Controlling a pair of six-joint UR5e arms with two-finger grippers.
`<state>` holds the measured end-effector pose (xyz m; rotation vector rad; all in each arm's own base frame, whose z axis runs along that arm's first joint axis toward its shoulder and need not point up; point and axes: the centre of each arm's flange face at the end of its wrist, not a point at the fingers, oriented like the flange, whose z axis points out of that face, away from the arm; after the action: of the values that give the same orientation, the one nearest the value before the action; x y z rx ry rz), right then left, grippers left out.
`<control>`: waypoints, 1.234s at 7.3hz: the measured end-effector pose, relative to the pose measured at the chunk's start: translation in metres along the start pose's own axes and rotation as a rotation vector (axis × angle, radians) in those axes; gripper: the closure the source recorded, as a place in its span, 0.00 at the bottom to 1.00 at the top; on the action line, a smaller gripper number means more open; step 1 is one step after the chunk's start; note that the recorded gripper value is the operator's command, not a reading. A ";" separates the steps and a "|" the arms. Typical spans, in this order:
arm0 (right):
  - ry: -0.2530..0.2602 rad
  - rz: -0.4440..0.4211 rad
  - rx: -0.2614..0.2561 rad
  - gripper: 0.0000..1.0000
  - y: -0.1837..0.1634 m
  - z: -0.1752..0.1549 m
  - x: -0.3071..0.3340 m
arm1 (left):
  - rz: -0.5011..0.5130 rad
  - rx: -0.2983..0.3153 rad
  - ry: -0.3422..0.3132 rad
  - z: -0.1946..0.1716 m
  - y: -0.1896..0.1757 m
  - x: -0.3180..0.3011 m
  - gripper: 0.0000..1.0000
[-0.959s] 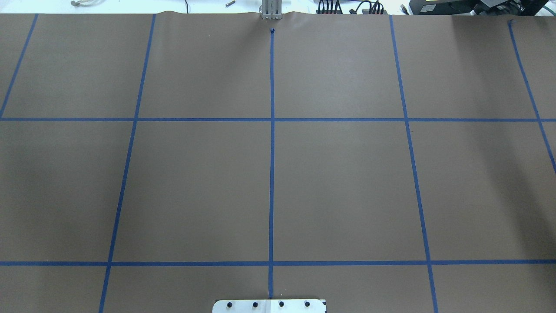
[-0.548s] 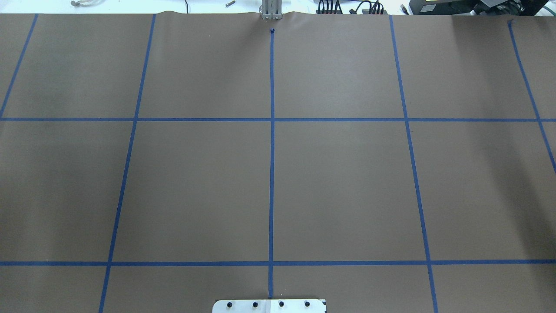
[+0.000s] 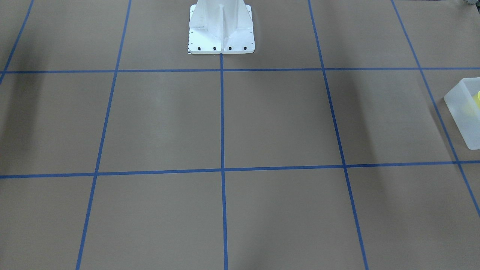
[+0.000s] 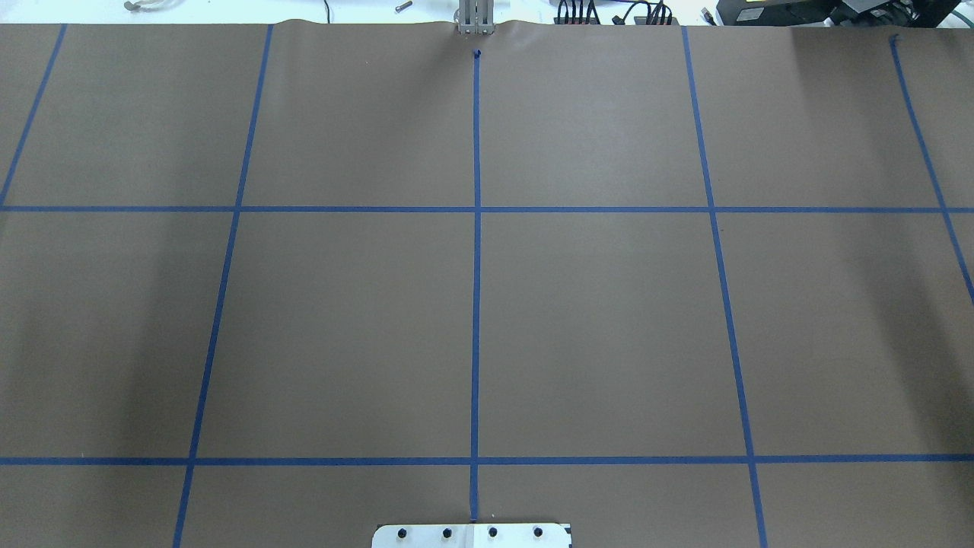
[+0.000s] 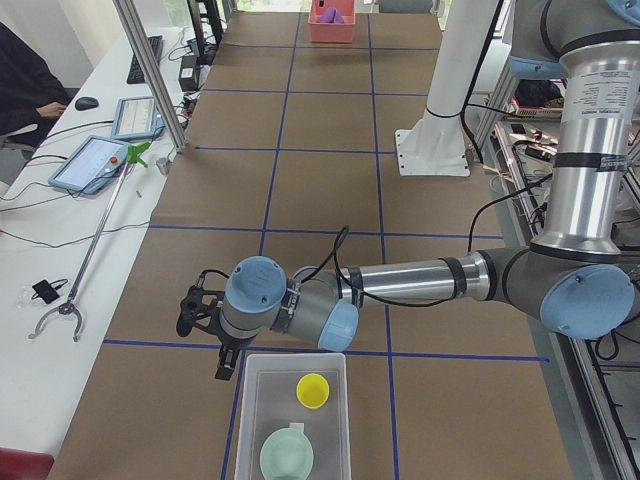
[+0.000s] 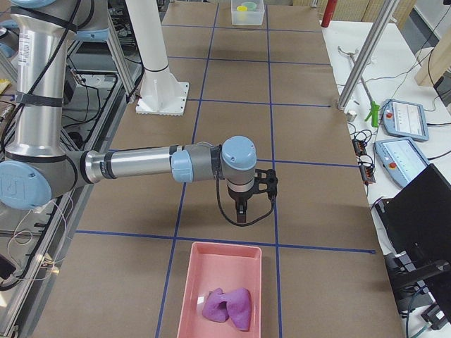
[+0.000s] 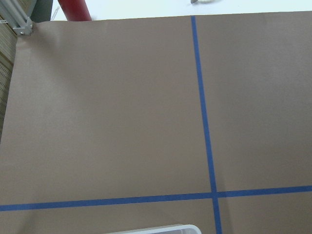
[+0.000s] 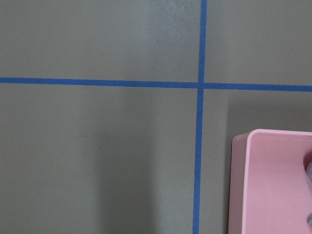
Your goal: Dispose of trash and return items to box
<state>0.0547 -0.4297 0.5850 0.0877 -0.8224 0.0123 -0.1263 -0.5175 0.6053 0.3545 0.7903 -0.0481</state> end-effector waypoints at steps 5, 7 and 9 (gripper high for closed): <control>-0.006 0.066 -0.023 0.00 0.009 -0.003 0.013 | 0.006 -0.171 -0.083 -0.013 0.056 0.056 0.01; -0.008 0.100 -0.053 0.00 0.017 0.003 0.020 | 0.010 -0.182 -0.087 -0.003 0.064 0.050 0.01; -0.020 0.120 -0.070 0.00 0.026 0.008 0.025 | 0.024 -0.189 -0.083 0.010 0.064 0.051 0.01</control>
<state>0.0646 -0.4050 0.6102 -0.0273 -0.8462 0.0955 -0.0730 -0.4558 0.5949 0.1819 0.7017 0.0338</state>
